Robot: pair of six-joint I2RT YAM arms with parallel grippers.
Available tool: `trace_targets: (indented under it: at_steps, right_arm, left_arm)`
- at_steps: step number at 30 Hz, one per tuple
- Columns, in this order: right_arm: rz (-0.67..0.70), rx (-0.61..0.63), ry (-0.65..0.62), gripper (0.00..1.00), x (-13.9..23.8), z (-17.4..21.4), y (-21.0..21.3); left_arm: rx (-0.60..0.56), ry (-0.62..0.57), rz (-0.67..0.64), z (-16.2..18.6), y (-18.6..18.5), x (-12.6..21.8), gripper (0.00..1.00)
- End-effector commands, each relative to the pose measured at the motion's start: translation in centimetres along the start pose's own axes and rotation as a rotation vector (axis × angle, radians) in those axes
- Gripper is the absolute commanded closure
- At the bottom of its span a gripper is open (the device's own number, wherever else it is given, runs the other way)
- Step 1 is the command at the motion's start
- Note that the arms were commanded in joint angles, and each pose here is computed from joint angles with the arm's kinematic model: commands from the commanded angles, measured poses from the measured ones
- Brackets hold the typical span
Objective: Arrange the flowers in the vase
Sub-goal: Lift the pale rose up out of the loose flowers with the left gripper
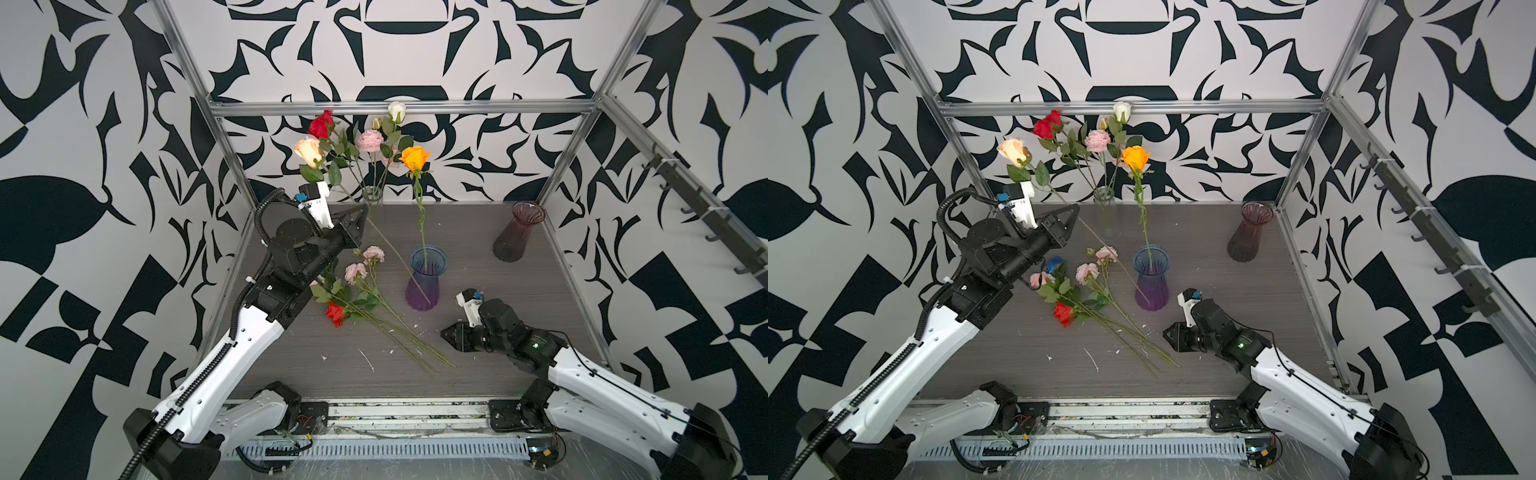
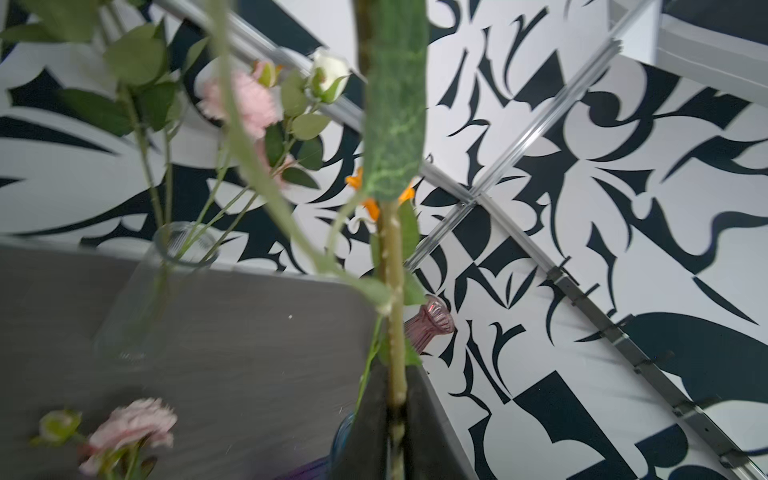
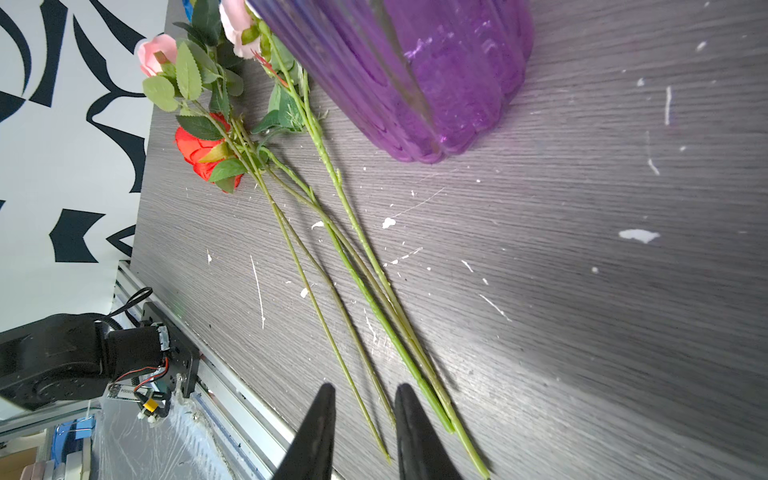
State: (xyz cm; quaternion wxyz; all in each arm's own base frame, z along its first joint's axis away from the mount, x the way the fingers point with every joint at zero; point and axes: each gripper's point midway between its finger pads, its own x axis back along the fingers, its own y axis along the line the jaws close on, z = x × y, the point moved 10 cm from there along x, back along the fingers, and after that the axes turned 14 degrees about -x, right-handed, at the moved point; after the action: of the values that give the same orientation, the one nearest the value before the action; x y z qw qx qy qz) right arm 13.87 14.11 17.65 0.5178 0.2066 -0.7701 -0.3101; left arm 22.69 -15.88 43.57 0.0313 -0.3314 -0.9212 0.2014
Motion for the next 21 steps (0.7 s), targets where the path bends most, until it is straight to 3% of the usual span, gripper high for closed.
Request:
trace_targets:
  at_steps: [1, 6, 12, 18, 21]
  right_arm:
    - [-0.019, 0.001, -0.014, 0.71, 0.3, -0.2, 0.3]
    - [-0.021, 0.001, -0.01, 0.71, 0.2, -0.2, 0.3]
    - [-0.025, 0.005, -0.015, 0.71, 0.3, -0.2, 0.3]
    - [-0.028, 0.007, -0.015, 0.71, 0.3, -0.2, 0.3]
    - [-0.027, 0.005, -0.013, 0.71, 0.3, -0.2, 0.2]
  left_arm:
    - [-0.169, -0.126, 0.082, -2.9, -3.5, -0.3, 0.88]
    - [-0.384, -0.16, 0.152, -3.6, -8.3, -1.8, 0.89]
    - [-0.507, -0.199, 0.164, -4.2, -11.2, -3.3, 0.89]
    - [-0.722, -0.114, 0.06, -1.8, -13.5, -5.8, 0.91]
    - [-0.748, -0.034, 0.039, 0.1, -13.3, -7.2, 0.91]
